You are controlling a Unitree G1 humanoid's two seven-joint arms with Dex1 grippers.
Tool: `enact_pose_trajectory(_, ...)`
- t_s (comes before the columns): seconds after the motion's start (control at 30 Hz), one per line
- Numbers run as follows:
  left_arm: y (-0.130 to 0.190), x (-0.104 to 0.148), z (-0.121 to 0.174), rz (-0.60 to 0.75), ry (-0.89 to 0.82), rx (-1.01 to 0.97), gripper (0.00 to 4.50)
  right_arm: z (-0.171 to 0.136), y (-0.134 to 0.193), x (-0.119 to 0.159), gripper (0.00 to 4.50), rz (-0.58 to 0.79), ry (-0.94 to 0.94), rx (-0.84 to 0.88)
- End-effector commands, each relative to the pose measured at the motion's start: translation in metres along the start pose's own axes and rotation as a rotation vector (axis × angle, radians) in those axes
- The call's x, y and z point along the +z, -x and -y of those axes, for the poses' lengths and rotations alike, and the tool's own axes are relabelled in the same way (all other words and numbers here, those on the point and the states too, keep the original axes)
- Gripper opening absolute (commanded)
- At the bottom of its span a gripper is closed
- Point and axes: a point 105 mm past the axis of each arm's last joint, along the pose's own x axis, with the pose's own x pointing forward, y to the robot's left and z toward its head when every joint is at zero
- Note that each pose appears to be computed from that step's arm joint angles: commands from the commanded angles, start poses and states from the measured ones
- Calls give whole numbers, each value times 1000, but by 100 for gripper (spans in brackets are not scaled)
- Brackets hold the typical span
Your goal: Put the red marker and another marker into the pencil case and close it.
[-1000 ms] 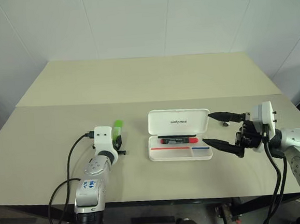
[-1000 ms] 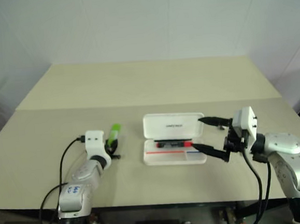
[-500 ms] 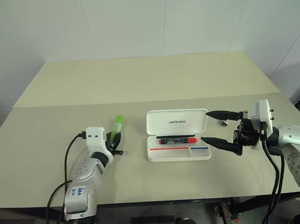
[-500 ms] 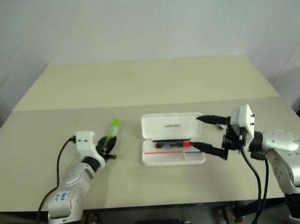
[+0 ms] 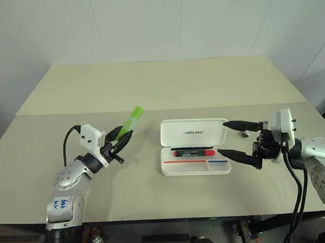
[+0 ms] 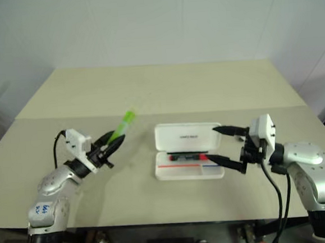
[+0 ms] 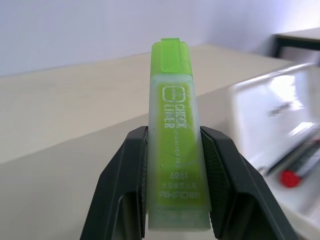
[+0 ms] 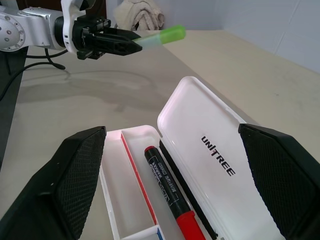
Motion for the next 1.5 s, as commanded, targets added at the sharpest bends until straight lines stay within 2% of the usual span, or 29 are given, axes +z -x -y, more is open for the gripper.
enact_pose_trajectory(0.03, -3, 20, 13, 83, -50, -136, 113, -1, 4, 8, 450, 22, 36, -20)
enact_pose_trajectory(0.17, -3, 40, 31, 179, -54, -300, 113, -1, 10, 8, 450, 12, 39, -46)
enact_pose_trajectory(0.27, -7, 46, 51, 190, -99, -449, 113, 1, 16, 11, 450, 16, 46, -96)
enact_pose_trajectory(0.4, -14, 39, 71, 141, -122, -623, 113, -1, 26, 13, 450, -1, 52, -142)
enact_pose_trajectory(0.53, -20, 18, 83, 34, -163, -769, 113, -5, 36, 14, 450, -31, 58, -166)
enact_pose_trajectory(0.97, -54, -31, 102, -159, -234, -917, 113, -24, 47, 25, 450, -56, 70, -249)
enact_pose_trajectory(1.07, -60, -39, 105, -192, -308, -924, 113, -26, 50, 27, 450, -63, 71, -267)
enact_pose_trajectory(1.5, -80, -37, 102, -172, -291, -823, 113, -29, 48, 29, 450, -58, 68, -285)
